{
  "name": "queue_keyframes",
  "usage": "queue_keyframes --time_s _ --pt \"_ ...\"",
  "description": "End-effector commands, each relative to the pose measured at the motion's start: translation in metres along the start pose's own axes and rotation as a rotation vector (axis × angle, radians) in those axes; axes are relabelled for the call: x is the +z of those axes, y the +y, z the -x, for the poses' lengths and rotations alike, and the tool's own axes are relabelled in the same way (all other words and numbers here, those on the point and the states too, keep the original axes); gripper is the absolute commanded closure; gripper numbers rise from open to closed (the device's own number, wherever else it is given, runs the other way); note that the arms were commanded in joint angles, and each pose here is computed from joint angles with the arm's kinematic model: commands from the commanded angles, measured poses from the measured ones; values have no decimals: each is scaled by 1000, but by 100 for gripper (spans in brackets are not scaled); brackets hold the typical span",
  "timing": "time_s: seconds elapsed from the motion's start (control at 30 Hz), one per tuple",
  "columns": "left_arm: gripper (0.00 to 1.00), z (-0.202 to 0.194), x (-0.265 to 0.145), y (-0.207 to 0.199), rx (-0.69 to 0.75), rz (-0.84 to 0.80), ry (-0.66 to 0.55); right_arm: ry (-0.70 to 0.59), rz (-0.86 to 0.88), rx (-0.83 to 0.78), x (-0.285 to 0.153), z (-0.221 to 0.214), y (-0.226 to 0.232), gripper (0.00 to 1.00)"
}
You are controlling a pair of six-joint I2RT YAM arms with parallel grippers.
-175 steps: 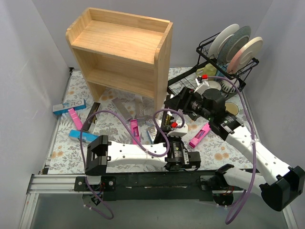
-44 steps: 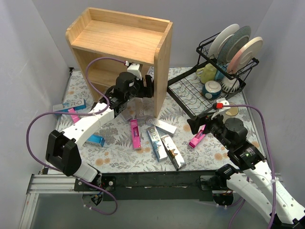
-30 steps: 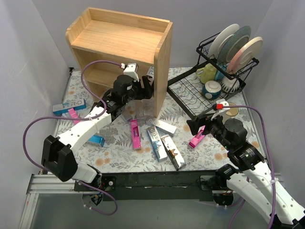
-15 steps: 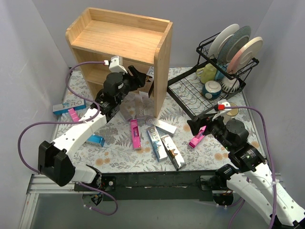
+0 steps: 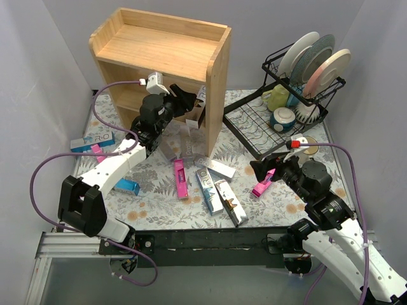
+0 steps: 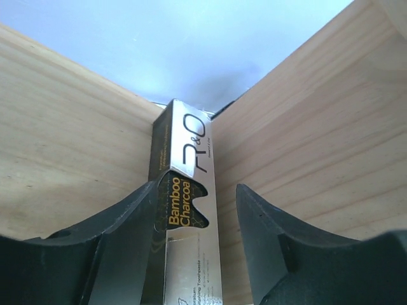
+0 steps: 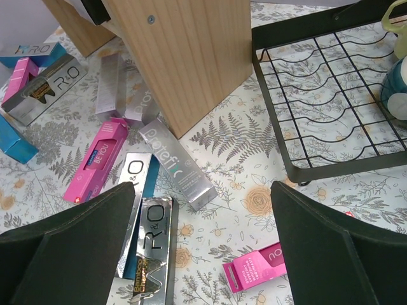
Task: Place and organize the toothpastes onto the shelf
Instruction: Adjust the toothpaste on the shelf.
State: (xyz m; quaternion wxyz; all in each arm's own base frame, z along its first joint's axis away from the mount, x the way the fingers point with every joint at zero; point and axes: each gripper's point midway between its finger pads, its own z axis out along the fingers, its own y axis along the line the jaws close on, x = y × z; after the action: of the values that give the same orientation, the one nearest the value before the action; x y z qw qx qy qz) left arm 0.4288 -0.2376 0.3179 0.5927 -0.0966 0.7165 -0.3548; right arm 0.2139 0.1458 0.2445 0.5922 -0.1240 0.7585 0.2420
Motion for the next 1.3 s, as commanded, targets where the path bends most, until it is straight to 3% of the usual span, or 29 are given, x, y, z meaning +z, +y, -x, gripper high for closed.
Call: queue_keyframes --time_s 0.0,0.53,1.27 --pt "49 -35 3 5 -16 -24 132 -43 9 4 -1 9 2 4" --pt "49 -42 -14 3 -50 -93 105 -40 23 11 0 7 4 4" --pt "49 -56 -9 -27 13 -250 200 -16 63 14 1 0 11 4"
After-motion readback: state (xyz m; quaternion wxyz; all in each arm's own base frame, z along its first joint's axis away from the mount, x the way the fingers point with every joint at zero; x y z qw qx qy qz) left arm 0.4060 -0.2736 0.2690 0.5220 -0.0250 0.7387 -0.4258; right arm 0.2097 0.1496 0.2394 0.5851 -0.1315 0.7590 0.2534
